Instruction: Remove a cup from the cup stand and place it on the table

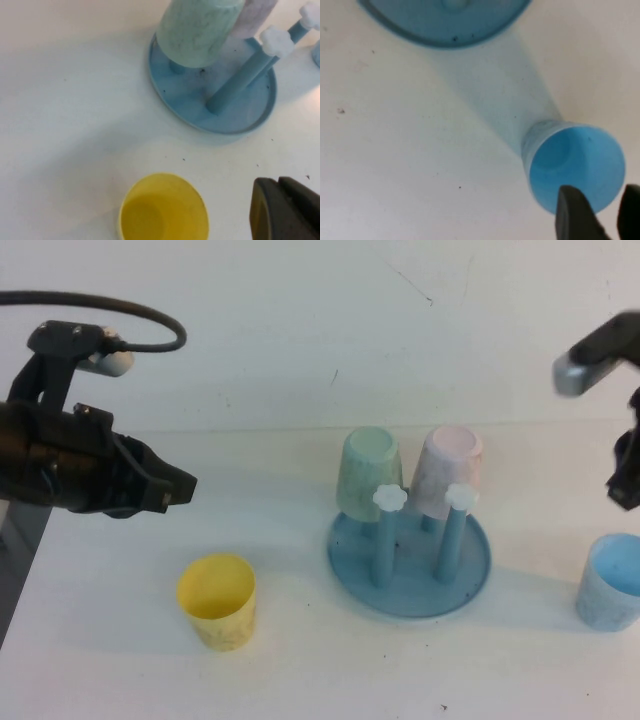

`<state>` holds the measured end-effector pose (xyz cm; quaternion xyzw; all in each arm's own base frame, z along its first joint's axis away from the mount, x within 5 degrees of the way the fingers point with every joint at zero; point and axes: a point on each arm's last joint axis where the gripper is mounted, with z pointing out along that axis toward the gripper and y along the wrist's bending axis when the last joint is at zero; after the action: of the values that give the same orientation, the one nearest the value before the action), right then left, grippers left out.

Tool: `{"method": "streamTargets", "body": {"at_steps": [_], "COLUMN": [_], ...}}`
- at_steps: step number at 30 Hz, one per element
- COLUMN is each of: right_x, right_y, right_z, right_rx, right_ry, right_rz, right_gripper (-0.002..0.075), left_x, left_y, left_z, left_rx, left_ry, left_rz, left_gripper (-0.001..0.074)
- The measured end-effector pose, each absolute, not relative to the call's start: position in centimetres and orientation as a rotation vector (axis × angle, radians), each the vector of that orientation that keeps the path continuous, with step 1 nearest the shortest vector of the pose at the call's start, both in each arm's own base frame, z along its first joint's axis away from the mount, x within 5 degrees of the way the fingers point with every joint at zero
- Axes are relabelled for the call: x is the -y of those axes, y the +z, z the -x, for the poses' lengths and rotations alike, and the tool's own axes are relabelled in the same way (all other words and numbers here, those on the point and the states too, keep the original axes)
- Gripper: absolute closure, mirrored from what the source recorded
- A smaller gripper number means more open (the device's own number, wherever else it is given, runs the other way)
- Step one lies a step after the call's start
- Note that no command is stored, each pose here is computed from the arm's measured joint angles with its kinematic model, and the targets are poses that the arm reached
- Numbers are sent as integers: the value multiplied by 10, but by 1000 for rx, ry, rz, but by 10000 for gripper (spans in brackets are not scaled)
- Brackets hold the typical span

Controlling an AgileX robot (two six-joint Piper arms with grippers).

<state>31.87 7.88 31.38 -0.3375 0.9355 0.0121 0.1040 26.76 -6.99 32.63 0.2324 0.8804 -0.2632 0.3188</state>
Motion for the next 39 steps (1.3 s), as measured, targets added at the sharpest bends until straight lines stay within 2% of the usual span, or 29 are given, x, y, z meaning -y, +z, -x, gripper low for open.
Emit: {"method": "streamTargets", "body": {"at_steps": [3, 6, 11, 14, 18, 20, 29, 34, 39], "right_x": [-75, -74, -77, -79, -82, -83, -82, -82, -82], "right_y": [352, 375, 391, 387, 369, 359, 320, 302, 301], "right_z": [-287, -257, -201, -174, -143, -133, -101, -94, -94], "right_rx": [-2636, -2468, -2108, -1904, -1675, -1580, -1365, -1337, -1335], "right_ry": [67, 127, 253, 308, 377, 398, 527, 516, 515], "right_rz": [963, 958, 985, 981, 993, 1001, 861, 916, 914], "right_gripper": [532, 532, 537, 578, 685, 708, 726, 727, 727], "left_x": [66, 59, 45, 39, 33, 30, 24, 23, 28], "left_y": [323, 317, 299, 290, 282, 276, 261, 248, 241], "left_z": [-257, -237, -198, -174, -146, -131, -93, -89, -86], "left_rx": [-2286, -2231, -2139, -2087, -2001, -1952, -1812, -1835, -1888], "left_ry": [-632, -544, -412, -377, -344, -325, -291, -281, -353], "left_rz": [-551, -464, -321, -236, -165, -139, -113, -120, -135], "left_gripper": [737, 737, 737, 737, 737, 737, 737, 737, 737]}}
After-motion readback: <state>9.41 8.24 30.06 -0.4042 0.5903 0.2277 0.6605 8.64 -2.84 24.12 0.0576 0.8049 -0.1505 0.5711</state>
